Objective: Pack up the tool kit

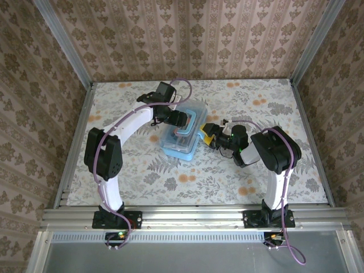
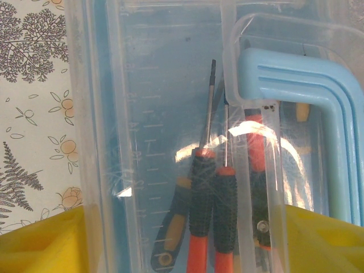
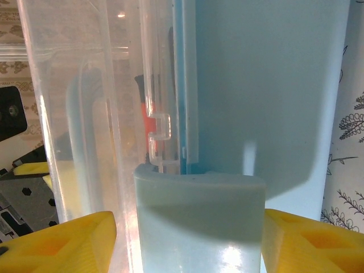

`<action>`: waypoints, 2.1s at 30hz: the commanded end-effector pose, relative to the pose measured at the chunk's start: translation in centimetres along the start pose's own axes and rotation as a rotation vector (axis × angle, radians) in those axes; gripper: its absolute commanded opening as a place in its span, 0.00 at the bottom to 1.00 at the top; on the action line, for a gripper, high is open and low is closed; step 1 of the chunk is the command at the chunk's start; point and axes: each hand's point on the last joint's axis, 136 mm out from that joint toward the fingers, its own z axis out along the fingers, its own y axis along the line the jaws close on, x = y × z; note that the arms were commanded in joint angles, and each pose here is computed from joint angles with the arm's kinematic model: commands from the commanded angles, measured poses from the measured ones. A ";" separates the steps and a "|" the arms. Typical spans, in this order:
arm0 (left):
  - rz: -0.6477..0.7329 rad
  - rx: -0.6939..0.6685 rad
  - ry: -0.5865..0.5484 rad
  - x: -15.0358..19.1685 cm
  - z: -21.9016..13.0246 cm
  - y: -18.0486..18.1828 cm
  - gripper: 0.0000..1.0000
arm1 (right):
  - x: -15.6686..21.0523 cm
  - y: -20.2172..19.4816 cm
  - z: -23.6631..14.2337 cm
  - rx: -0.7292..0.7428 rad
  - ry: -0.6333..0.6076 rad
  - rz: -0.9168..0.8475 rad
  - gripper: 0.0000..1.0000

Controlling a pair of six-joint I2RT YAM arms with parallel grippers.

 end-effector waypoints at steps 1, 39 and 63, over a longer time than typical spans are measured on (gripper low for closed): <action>-0.038 0.056 0.248 6.5 4.0 -0.7 0.45 | -0.3 0.4 0.3 0.002 -0.011 -0.026 0.70; -0.088 -0.030 0.273 7.4 5.1 0.2 0.44 | -2.4 -2.1 -4.4 0.306 -0.109 -0.106 0.68; -0.081 -0.029 0.285 7.6 5.4 0.2 0.41 | -1.0 3.3 0.2 0.039 -0.004 -0.105 0.56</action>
